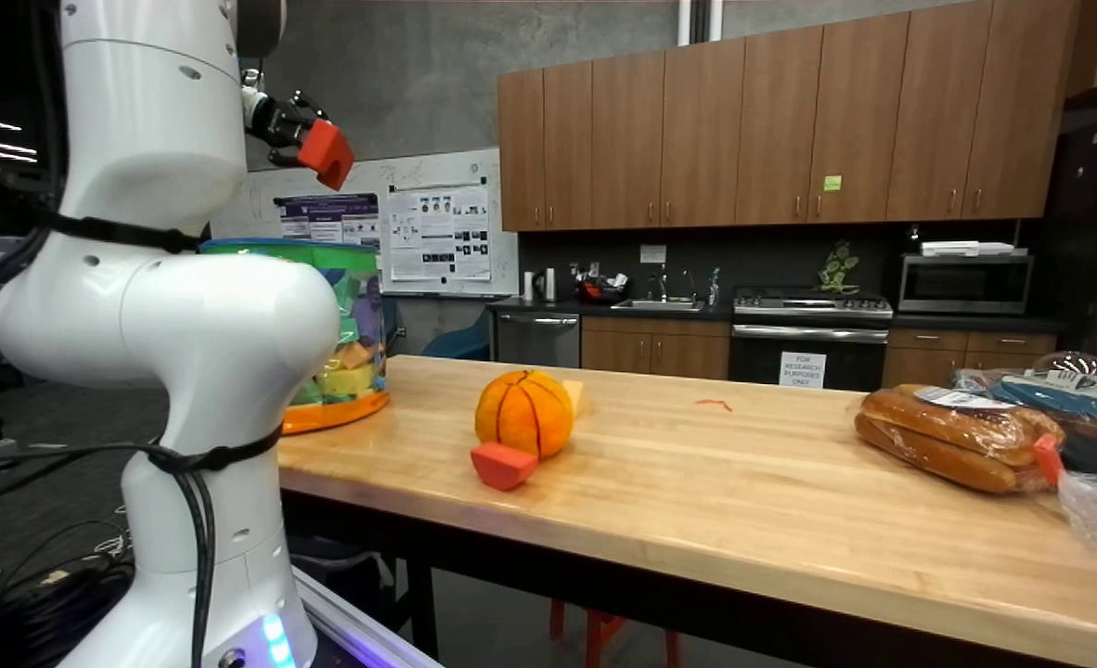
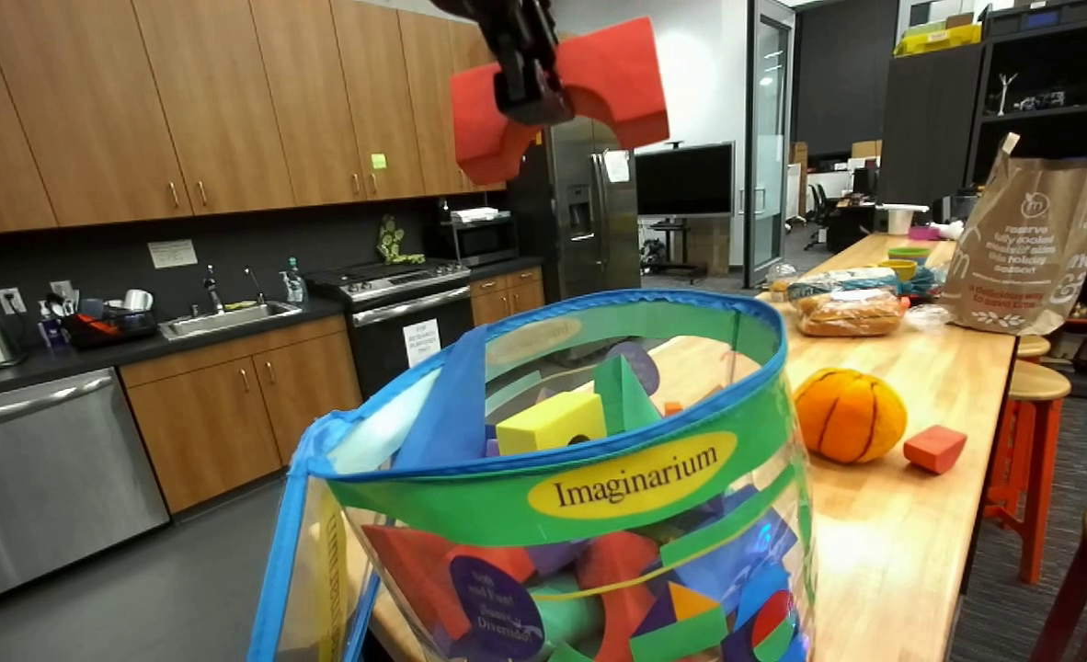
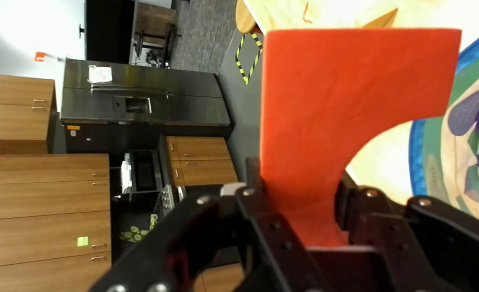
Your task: Lift the orange toy on the right and put it in the bag
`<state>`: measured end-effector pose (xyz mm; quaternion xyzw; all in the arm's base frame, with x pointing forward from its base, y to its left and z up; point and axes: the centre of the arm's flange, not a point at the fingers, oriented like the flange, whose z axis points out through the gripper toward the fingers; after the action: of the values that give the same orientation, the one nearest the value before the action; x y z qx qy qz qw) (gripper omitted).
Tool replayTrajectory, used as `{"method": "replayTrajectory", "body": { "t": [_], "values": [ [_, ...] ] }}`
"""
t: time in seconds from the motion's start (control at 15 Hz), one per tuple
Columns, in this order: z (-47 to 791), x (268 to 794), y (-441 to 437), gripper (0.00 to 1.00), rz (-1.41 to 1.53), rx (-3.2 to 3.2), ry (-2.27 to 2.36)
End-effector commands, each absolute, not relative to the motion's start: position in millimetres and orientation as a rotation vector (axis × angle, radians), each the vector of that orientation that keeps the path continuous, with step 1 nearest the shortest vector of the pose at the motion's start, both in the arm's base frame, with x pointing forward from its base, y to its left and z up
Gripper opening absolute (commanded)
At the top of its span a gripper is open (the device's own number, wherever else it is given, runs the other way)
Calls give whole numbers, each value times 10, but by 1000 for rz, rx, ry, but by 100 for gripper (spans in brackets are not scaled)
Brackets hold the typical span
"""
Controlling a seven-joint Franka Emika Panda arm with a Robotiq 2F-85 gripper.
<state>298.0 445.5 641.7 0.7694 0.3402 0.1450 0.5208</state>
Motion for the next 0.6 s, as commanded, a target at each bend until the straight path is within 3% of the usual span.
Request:
{"method": "replayTrajectory", "body": {
  "t": [0.0,0.53],
  "values": [
    [6530,2942,4397,16,231,1898,862],
    [6532,2830,4314,16,47,1992,951]
  ]
}}
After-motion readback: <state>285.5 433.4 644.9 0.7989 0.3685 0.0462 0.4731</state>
